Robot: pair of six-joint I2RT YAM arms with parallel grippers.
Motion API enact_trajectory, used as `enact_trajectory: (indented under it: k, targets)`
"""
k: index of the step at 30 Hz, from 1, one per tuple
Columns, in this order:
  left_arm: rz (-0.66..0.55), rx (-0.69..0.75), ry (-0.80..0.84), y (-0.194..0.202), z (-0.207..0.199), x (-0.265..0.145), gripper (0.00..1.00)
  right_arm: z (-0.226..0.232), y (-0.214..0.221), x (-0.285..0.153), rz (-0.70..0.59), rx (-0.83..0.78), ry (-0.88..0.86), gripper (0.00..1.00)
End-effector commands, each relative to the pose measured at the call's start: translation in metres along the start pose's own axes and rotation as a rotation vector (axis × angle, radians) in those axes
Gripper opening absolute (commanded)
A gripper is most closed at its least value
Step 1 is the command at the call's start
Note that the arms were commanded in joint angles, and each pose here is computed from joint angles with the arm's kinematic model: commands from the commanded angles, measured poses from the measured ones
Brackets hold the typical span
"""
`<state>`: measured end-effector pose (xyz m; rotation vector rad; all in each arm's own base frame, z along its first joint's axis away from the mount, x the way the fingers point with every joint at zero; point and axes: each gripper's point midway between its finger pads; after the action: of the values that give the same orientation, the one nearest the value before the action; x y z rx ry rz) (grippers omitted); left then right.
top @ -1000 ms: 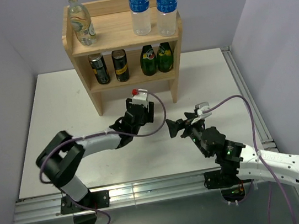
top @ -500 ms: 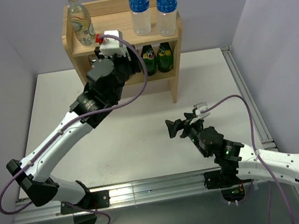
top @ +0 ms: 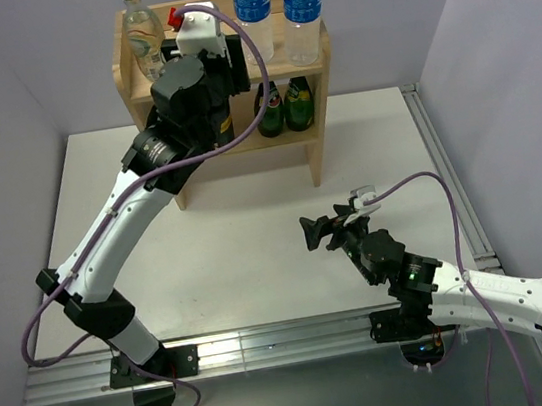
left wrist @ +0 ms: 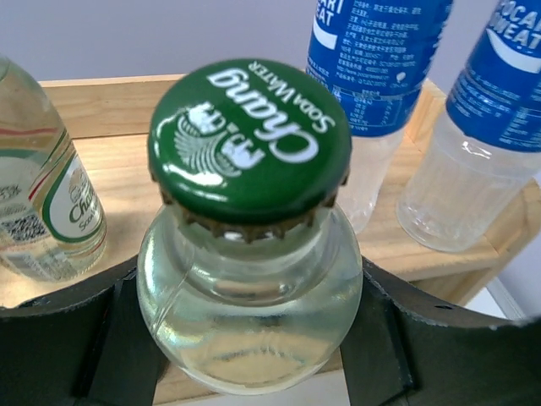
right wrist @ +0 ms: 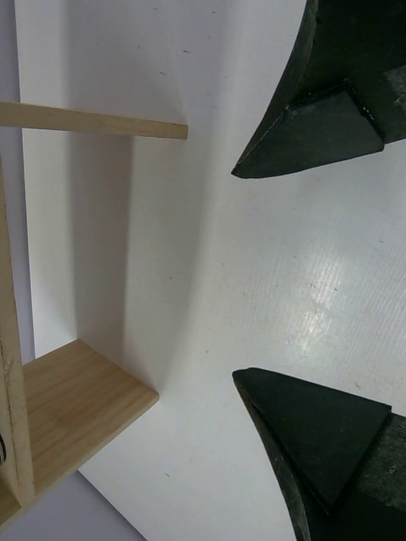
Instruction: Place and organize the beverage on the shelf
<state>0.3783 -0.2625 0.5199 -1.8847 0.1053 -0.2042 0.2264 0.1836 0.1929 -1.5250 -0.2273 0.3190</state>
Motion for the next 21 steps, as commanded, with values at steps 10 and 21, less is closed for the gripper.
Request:
enact_trajectory:
  k: [10,21]
  targets:
    - [-0.23,-0.062,-0.053,-0.09,0.016,0.013,0.0,-0.002,-0.008,0.001,-0.028,0.02,0.009,1.0]
    - [-0.264,-0.068,-0.097,-0.091,0.033,0.032,0.0,-0.001,-0.007,0.001,-0.024,0.018,0.006,1.0]
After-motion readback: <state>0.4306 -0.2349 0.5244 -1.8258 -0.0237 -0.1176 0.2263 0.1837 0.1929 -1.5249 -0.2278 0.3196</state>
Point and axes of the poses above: each gripper's point midway between its finger pads, its own x axis out along the fingers, its own z axis along the line the jaws close on, y = z × x, and after that the axes turned 13 degrees about -x, right-handed
